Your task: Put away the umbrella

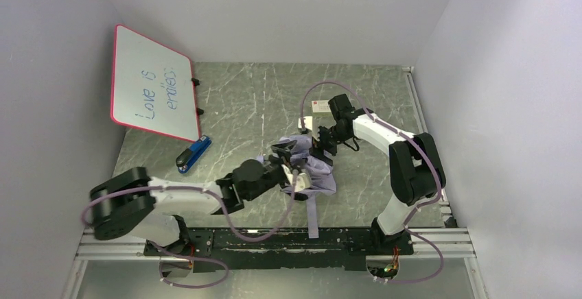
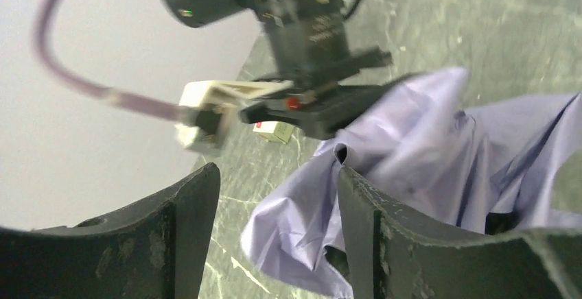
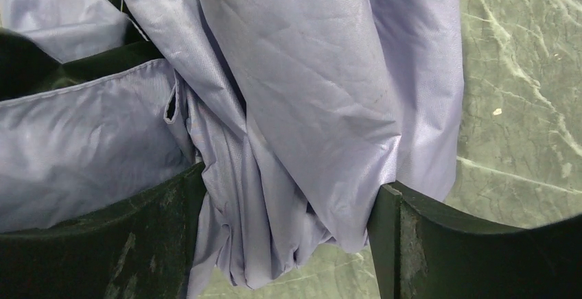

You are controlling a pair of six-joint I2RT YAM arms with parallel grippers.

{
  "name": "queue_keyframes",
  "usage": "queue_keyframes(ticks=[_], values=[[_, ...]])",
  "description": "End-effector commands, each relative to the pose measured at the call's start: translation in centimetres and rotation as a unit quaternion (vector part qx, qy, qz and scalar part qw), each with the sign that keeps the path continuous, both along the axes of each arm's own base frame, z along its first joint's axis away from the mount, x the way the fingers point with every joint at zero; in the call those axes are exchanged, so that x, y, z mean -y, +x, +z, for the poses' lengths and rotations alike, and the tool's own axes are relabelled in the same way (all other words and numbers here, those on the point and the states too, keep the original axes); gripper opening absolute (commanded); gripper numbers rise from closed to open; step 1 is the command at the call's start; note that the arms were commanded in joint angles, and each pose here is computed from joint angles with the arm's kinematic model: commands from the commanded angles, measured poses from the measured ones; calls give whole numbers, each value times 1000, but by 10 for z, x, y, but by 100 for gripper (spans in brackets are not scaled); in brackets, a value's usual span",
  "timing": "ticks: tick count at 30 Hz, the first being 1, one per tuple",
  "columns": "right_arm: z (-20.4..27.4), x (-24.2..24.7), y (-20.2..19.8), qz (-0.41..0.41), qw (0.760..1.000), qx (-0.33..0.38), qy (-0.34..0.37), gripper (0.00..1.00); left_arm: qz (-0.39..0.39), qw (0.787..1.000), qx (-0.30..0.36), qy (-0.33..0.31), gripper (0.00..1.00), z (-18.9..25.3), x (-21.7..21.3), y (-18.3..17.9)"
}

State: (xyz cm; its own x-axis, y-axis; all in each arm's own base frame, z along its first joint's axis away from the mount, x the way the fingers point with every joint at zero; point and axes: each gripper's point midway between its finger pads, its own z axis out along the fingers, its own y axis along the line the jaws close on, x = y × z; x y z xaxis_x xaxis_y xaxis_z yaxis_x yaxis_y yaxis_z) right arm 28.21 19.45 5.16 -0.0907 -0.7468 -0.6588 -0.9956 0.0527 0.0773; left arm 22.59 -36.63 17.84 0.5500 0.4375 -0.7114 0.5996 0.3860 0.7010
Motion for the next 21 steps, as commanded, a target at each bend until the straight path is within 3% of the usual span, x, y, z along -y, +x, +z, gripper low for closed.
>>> queue_keyframes(ticks=[1, 7, 12, 17, 21], values=[[-12, 16, -10, 6, 999, 2, -37, 82, -2, 993, -68, -101, 67, 36, -23, -19], [-18, 18, -15, 8, 999, 20, -47, 80, 34, 980, -113, -162, 70, 56, -69, -29], [-26, 14, -21, 4, 998, 34, -61, 74, 103, 963, -178, -175, 72, 63, -90, -5], [-29, 7, -32, -1, 996, 63, -64, 62, 152, 941, -237, -188, 72, 66, -101, 29], [-28, 4, -35, -12, 991, 114, -71, 45, 212, 923, -262, -185, 73, 61, -117, 56]])
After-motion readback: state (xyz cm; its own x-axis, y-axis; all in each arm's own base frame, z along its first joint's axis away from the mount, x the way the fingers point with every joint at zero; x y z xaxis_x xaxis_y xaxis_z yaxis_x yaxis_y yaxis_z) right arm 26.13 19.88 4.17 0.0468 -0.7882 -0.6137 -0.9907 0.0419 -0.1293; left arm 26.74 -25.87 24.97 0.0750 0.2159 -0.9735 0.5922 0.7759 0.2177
